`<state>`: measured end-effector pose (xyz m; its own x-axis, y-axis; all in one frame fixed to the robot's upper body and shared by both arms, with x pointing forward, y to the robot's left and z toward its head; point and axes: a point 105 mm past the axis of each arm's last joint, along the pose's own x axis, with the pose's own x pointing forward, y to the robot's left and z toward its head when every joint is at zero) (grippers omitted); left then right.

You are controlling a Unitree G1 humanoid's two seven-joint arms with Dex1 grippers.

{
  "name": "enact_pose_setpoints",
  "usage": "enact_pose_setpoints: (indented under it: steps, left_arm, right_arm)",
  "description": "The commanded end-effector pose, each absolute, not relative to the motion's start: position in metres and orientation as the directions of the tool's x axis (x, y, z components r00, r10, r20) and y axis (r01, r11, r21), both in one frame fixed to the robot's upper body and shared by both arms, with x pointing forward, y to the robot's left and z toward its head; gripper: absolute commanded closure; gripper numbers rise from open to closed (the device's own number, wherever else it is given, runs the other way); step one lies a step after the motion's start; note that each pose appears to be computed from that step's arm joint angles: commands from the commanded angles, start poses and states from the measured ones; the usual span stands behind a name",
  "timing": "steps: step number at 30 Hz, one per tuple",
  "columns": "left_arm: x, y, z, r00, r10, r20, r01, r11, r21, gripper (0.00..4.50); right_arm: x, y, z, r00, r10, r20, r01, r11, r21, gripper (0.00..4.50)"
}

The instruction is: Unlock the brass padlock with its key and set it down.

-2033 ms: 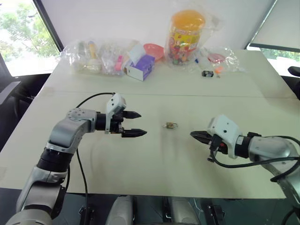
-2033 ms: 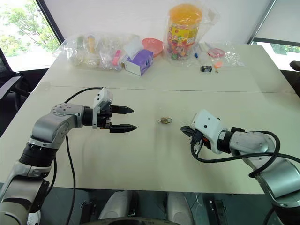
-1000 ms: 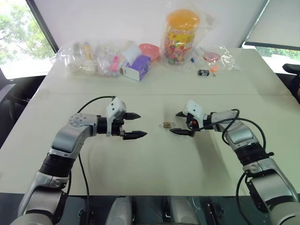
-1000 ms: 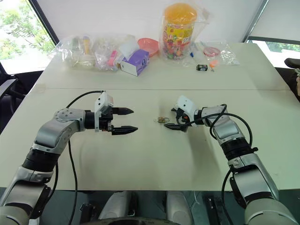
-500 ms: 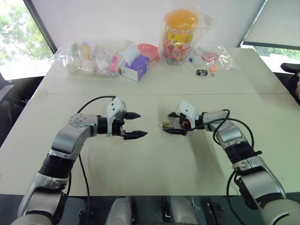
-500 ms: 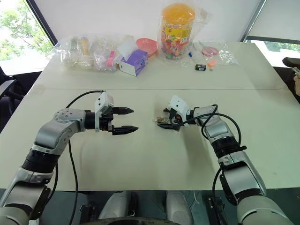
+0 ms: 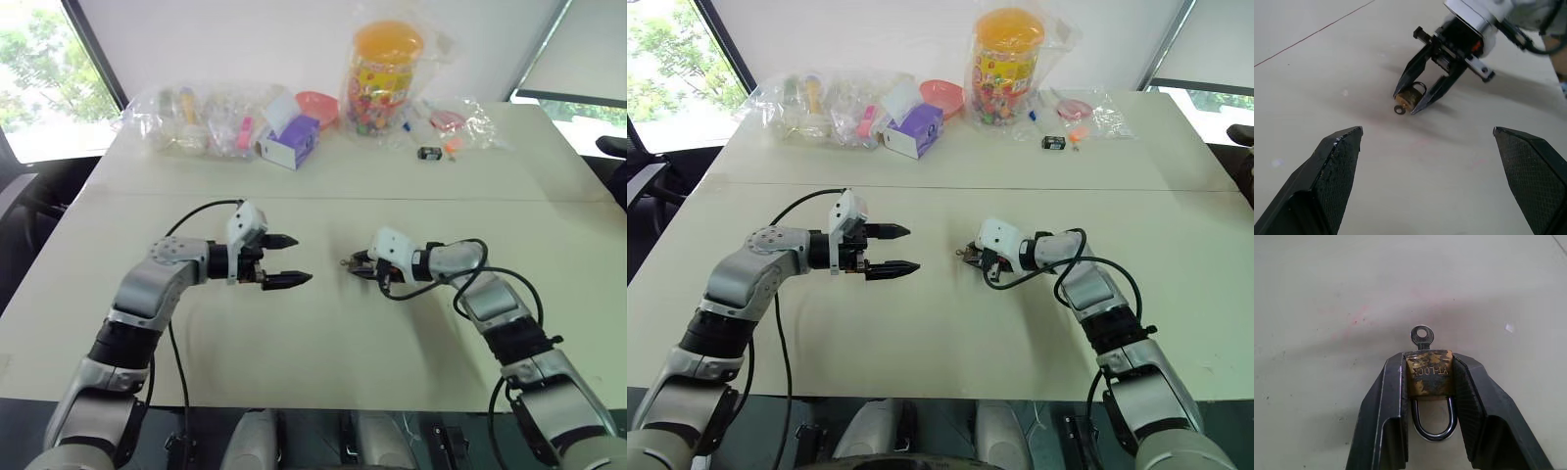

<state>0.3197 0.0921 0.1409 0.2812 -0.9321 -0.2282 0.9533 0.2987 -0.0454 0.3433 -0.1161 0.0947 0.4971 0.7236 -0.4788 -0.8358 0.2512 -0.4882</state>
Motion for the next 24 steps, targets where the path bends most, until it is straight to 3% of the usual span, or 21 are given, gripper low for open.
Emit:
enact_pose_setpoints:
  steps: [1,8,16,19,23,24]
  left_arm:
    - [0.326,0.083,0.160,0.244,-0.956,-0.160,0.963,0.259,-0.081,0.00]
    - [0.326,0.056,0.179,0.112,-0.988,-0.103,0.982,0.126,-0.139,0.00]
    - [0.327,0.046,0.186,0.060,-0.993,-0.102,0.990,0.072,-0.121,0.00]
    - [0.326,0.048,0.187,0.053,-0.993,-0.103,0.991,0.065,-0.120,0.94]
    - [0.327,0.051,0.186,0.067,-0.991,-0.118,0.990,0.081,-0.113,2.88]
    - [0.327,0.052,0.186,0.068,-0.990,-0.122,0.990,0.082,-0.113,2.88]
  right_arm:
    - [0.330,-0.102,0.141,0.567,0.739,-0.365,-0.644,0.121,-0.755,3.76]
    - [0.294,-0.081,0.182,0.540,0.794,-0.280,-0.468,0.007,-0.884,3.76]
    - [0.292,-0.077,0.194,0.550,0.794,-0.259,-0.459,0.028,-0.888,3.76]
    - [0.292,-0.076,0.197,0.549,0.797,-0.251,-0.450,0.029,-0.892,3.76]
    - [0.292,-0.076,0.200,0.549,0.798,-0.249,-0.443,0.025,-0.896,3.76]
    - [0.292,-0.076,0.200,0.549,0.798,-0.248,-0.442,0.025,-0.897,3.76]
